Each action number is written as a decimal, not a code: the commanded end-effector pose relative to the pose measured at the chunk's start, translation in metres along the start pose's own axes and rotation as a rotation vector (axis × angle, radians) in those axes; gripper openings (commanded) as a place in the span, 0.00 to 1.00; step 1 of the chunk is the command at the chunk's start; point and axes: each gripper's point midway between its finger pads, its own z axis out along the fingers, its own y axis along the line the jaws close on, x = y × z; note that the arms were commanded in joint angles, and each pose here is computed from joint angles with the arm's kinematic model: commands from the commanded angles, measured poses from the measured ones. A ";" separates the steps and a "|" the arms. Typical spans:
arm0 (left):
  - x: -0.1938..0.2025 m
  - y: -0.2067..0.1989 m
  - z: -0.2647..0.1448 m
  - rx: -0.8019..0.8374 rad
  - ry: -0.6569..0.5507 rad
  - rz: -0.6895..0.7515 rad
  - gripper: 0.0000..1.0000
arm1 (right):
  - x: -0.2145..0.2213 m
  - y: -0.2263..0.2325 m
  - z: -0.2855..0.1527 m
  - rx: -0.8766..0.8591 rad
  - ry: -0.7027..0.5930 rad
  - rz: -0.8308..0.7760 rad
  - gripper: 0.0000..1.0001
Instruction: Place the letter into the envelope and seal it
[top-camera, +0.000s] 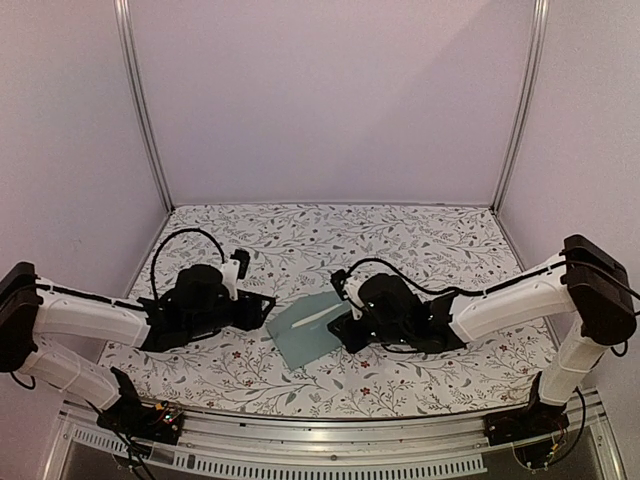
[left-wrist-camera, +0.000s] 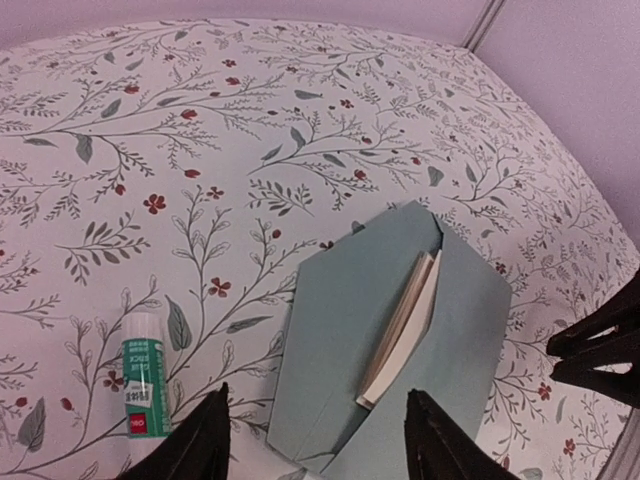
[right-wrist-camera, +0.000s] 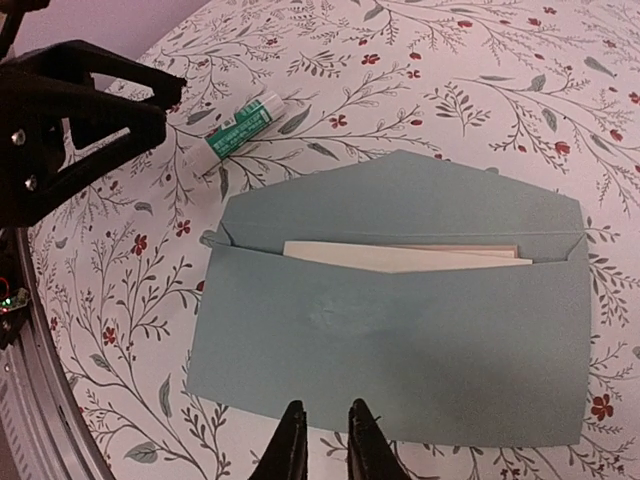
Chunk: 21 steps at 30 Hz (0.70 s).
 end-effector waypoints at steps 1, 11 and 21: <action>-0.004 -0.022 0.021 0.162 0.063 -0.056 0.56 | -0.014 0.015 0.017 -0.059 -0.067 0.005 0.09; 0.006 -0.012 0.047 0.209 0.186 -0.160 0.52 | 0.008 0.007 0.051 -0.057 -0.024 0.012 0.00; 0.023 -0.008 0.055 0.250 0.234 -0.189 0.60 | 0.036 -0.007 0.066 -0.041 0.016 0.009 0.00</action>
